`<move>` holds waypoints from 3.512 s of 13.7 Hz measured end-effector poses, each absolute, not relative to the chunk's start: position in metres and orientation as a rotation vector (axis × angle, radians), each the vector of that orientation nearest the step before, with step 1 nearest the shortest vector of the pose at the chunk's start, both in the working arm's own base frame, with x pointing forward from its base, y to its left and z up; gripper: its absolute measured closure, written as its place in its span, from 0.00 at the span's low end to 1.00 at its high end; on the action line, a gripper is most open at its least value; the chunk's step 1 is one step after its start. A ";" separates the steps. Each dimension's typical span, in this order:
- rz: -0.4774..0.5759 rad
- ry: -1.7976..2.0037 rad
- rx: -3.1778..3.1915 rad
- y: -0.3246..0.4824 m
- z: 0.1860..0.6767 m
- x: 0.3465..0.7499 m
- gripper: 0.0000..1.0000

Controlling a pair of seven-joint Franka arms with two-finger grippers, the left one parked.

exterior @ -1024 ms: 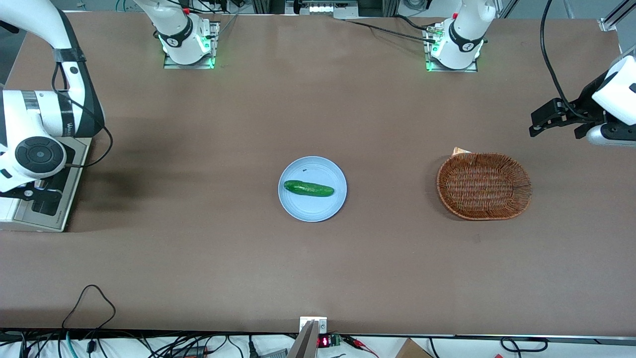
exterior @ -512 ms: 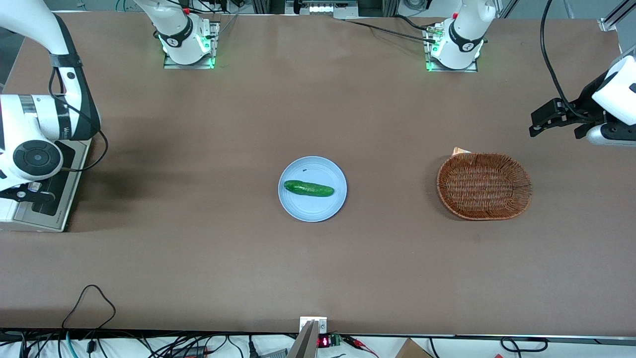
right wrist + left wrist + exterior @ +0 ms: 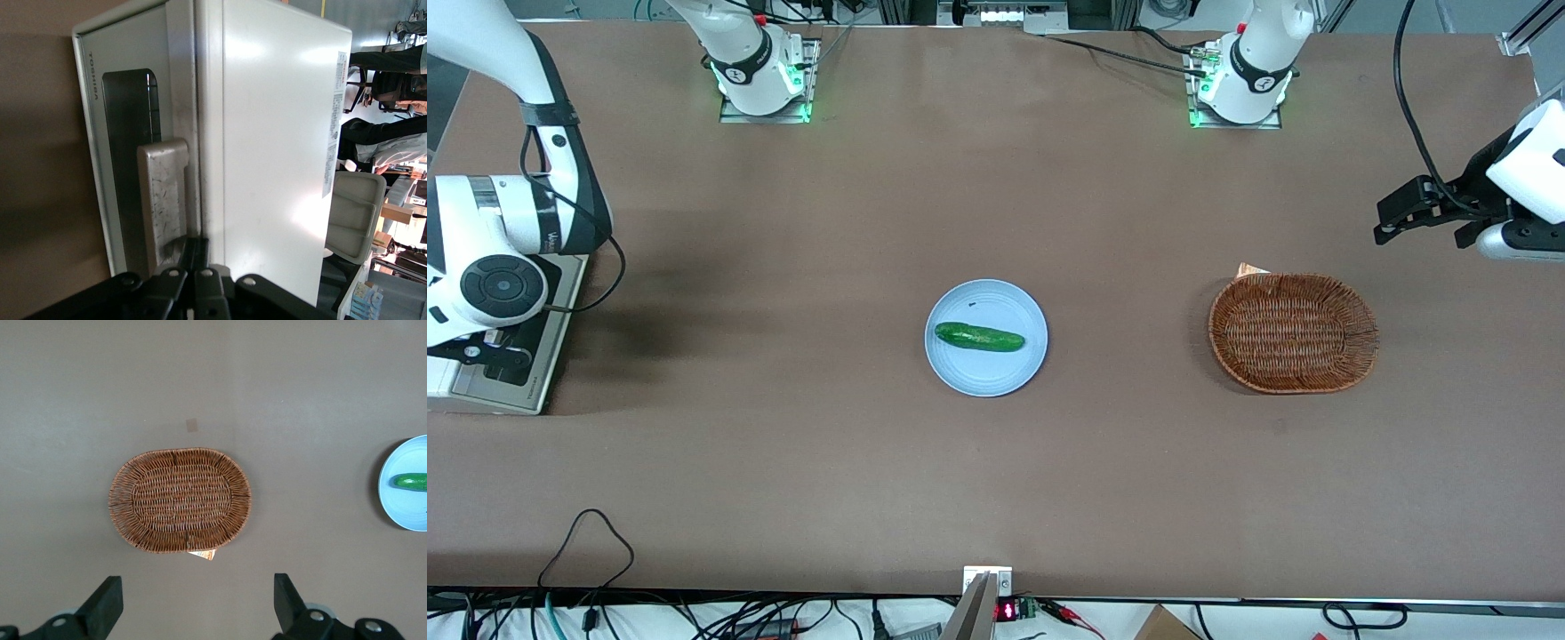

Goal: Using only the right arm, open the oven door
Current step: 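Pull the door handle down with the right gripper, swinging the door open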

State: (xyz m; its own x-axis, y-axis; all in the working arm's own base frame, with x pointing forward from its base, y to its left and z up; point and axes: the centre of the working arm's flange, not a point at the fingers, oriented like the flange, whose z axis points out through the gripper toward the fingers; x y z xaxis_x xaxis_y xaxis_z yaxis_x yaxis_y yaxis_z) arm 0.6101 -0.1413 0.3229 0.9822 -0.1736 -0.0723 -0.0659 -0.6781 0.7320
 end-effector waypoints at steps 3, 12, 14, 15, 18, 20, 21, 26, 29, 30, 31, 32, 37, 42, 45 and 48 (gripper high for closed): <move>-0.154 -0.197 2.314 -0.141 0.319 0.611 0.99; -0.140 -0.222 2.329 -0.131 0.318 0.612 0.99; -0.138 -0.228 2.347 -0.124 0.318 0.613 0.99; -0.137 -0.228 2.351 -0.122 0.318 0.613 0.99; -0.134 -0.229 2.353 -0.120 0.318 0.613 0.99; -0.131 -0.237 2.366 -0.118 0.318 0.614 0.99; -0.128 -0.240 2.376 -0.116 0.318 0.614 0.99; -0.118 -0.249 2.435 -0.102 0.313 0.615 0.99; -0.115 -0.240 2.451 -0.096 0.309 0.615 0.99; -0.115 -0.239 2.459 -0.093 0.308 0.615 0.99; -0.113 -0.245 2.476 -0.090 0.307 0.615 0.99; -0.111 -0.252 2.496 -0.087 0.305 0.615 0.99; -0.111 -0.257 2.560 -0.070 0.287 0.617 0.99; -0.113 -0.248 2.599 -0.059 0.268 0.618 0.99; -0.118 -0.240 2.612 -0.055 0.259 0.618 0.99; -0.125 -0.224 2.625 -0.051 0.247 0.618 0.99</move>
State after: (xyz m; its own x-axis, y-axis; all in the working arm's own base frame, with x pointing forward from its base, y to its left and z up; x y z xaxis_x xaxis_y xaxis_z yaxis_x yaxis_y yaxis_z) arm 0.6184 -0.0508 0.2465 0.9823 -0.1812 -0.0476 -0.1353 -0.8622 0.4882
